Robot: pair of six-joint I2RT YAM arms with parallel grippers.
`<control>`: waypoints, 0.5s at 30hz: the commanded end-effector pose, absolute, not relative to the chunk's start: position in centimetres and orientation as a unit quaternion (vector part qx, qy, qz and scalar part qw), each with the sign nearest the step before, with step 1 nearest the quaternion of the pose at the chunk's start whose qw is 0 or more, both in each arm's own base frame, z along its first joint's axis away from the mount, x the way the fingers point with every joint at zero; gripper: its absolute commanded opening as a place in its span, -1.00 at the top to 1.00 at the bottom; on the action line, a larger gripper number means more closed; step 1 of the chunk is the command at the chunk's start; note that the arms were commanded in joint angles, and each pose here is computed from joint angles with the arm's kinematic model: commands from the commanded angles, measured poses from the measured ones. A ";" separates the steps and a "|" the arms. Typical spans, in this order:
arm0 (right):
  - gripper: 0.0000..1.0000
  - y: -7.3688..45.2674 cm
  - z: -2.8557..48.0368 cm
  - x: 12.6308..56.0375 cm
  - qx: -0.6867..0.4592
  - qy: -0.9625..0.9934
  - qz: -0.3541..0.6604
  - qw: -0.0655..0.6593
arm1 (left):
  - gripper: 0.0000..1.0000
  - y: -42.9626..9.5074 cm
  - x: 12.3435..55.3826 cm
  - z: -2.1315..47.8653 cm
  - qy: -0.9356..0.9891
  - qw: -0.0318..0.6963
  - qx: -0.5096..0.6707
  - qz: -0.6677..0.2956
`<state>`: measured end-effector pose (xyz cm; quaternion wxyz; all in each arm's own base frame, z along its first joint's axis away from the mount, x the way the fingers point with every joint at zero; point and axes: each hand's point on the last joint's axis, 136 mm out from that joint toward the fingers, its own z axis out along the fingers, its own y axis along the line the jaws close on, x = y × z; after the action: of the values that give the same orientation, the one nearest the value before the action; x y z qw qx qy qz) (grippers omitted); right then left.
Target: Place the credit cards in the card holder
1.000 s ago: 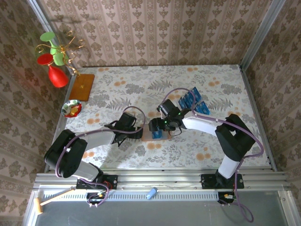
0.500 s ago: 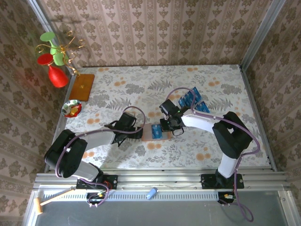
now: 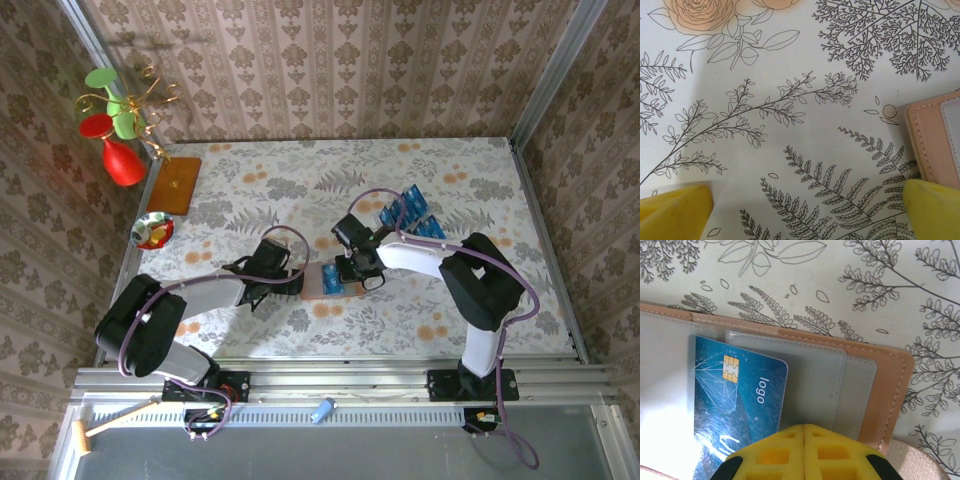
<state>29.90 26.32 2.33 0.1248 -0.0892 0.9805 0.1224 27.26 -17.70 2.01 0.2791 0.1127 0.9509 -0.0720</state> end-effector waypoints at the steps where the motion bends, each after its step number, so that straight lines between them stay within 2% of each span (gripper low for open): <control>1: 0.83 26.9 2.1 29.7 -0.100 0.981 0.117 0.118 | -1.00 -16.8 26.4 0.2 0.960 0.249 0.109 -0.061; 15: 0.83 28.0 2.1 29.4 -0.115 0.980 0.112 0.114 | -1.00 -16.9 26.4 0.1 0.961 0.248 0.107 -0.065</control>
<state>29.73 27.97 2.23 0.1243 -0.1057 0.9785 0.1259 27.31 -17.70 2.01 0.2798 0.1123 0.9507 -0.0723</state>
